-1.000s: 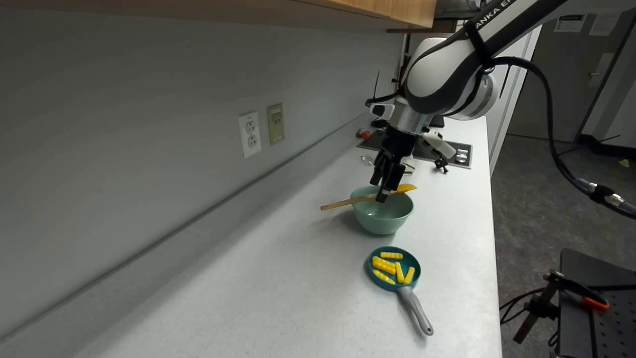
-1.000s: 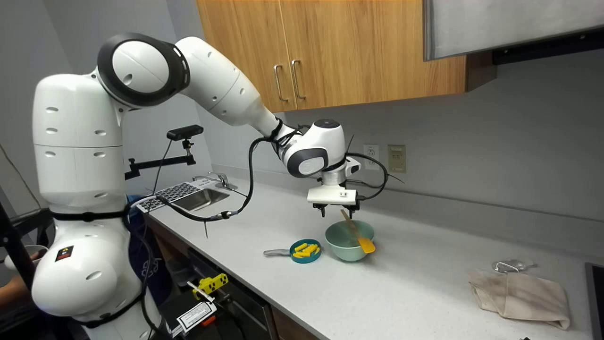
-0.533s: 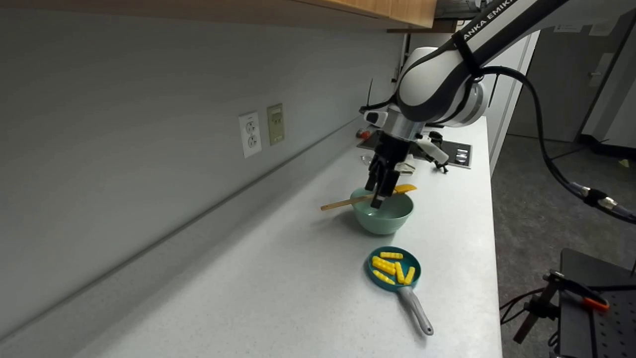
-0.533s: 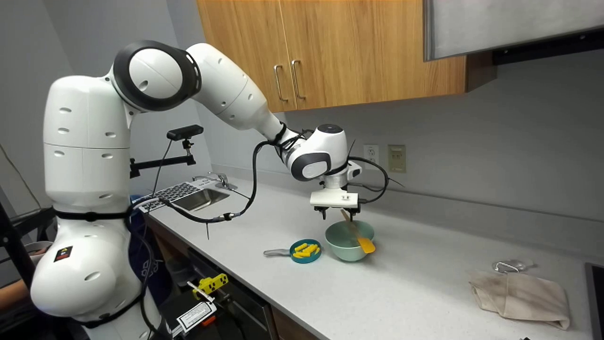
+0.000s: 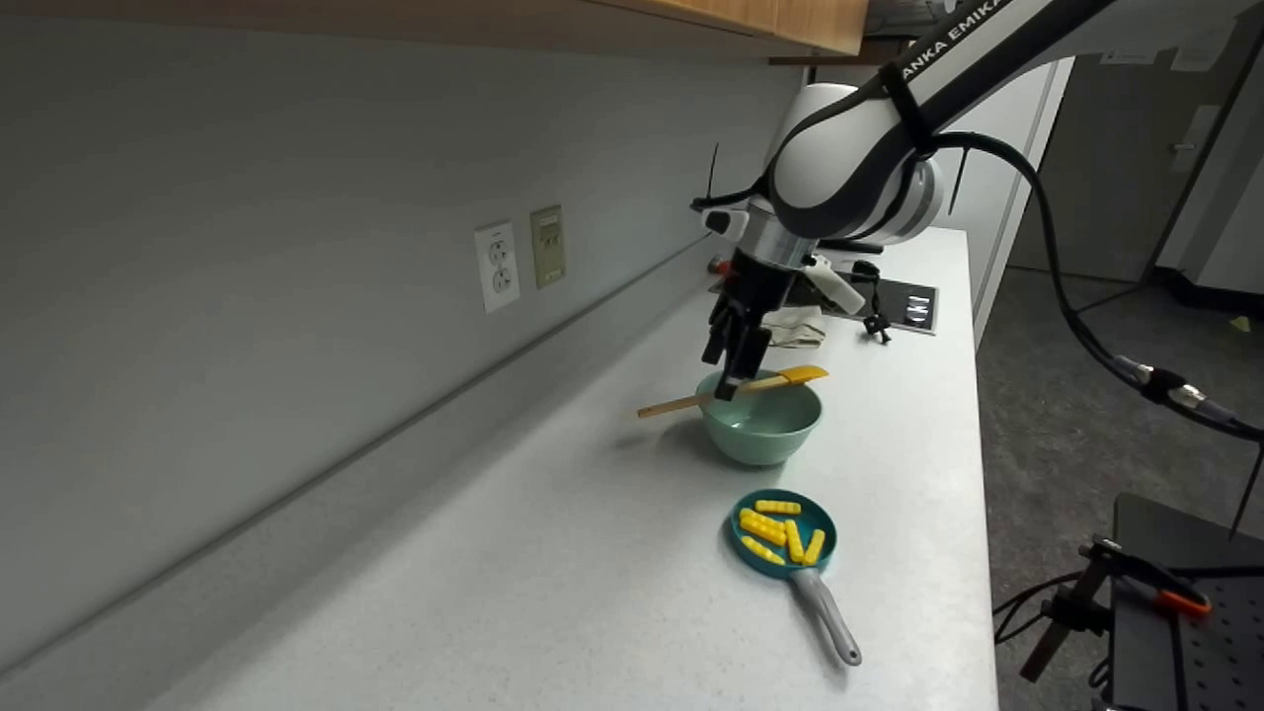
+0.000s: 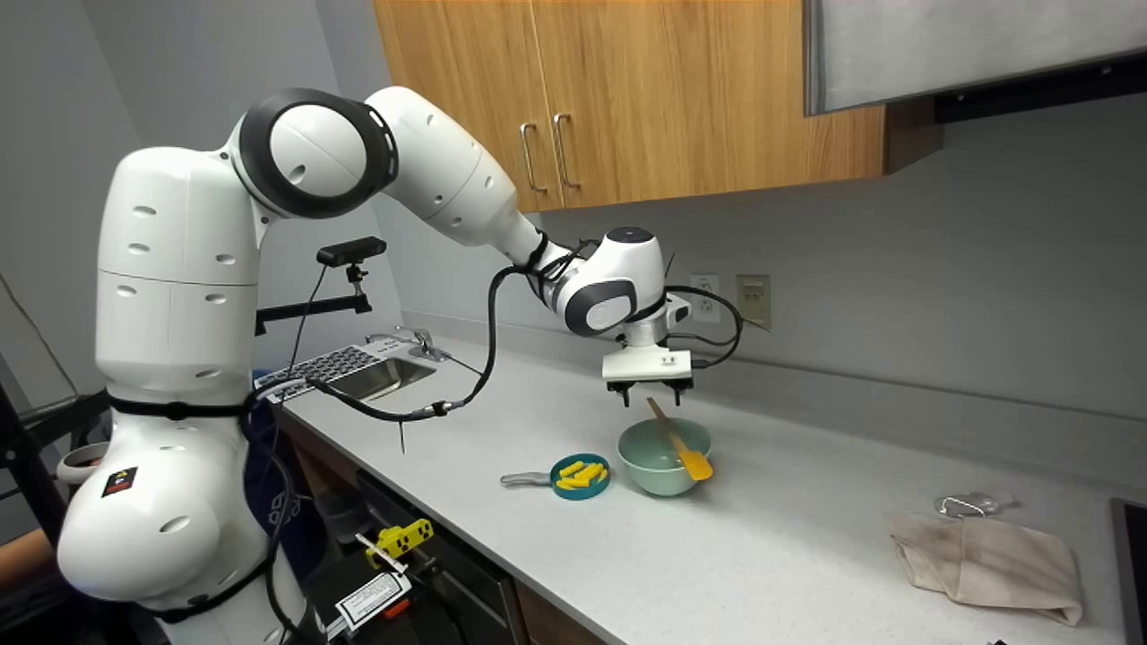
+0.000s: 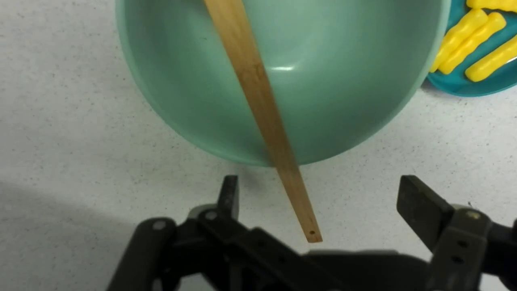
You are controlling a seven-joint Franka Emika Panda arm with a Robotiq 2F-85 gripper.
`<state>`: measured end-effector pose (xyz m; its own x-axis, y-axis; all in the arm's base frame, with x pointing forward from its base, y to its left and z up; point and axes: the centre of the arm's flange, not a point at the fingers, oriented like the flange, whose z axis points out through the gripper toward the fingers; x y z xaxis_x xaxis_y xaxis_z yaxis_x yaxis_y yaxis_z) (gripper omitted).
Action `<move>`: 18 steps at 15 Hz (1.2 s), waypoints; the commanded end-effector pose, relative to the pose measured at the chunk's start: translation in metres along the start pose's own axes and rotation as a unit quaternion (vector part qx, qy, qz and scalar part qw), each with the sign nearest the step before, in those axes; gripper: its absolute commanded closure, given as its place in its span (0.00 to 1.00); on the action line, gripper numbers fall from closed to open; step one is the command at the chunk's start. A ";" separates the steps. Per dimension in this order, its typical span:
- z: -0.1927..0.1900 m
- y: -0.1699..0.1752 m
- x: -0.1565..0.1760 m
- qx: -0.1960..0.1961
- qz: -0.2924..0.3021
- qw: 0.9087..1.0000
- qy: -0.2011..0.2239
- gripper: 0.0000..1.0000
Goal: Use the wooden spatula to stir the yellow objects in the blue pan
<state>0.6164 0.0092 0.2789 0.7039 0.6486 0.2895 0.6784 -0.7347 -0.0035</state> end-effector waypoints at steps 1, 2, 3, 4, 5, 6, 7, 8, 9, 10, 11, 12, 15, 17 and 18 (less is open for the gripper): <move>0.015 0.010 0.020 -0.015 -0.022 0.999 0.018 0.00; 0.017 0.009 0.024 -0.016 -0.024 0.999 0.021 0.00; 0.020 0.009 0.027 -0.015 -0.025 0.999 0.024 0.00; 0.024 0.007 0.029 -0.013 -0.027 0.999 0.026 0.00; 0.028 0.006 0.031 -0.011 -0.029 0.999 0.026 0.00; 0.032 0.004 0.033 -0.007 -0.031 0.999 0.026 0.00; 0.034 0.002 0.034 -0.005 -0.032 0.999 0.026 0.00; 0.036 0.001 0.036 -0.003 -0.034 0.999 0.026 0.00; 0.038 0.001 0.036 -0.003 -0.035 0.999 0.025 0.00; 0.038 0.002 0.036 -0.002 -0.037 0.999 0.024 0.00; 0.039 0.003 0.036 -0.002 -0.037 0.999 0.024 0.00; 0.038 0.004 0.036 -0.003 -0.037 0.999 0.024 0.02; 0.037 0.010 0.033 -0.004 -0.033 0.999 0.024 0.17; 0.038 0.014 0.031 -0.005 -0.030 0.999 0.022 0.17; 0.038 0.015 0.030 -0.005 -0.029 0.999 0.021 0.15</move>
<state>0.6442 0.0326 0.2543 0.6662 0.6740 0.3193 0.7088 -0.7053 0.0097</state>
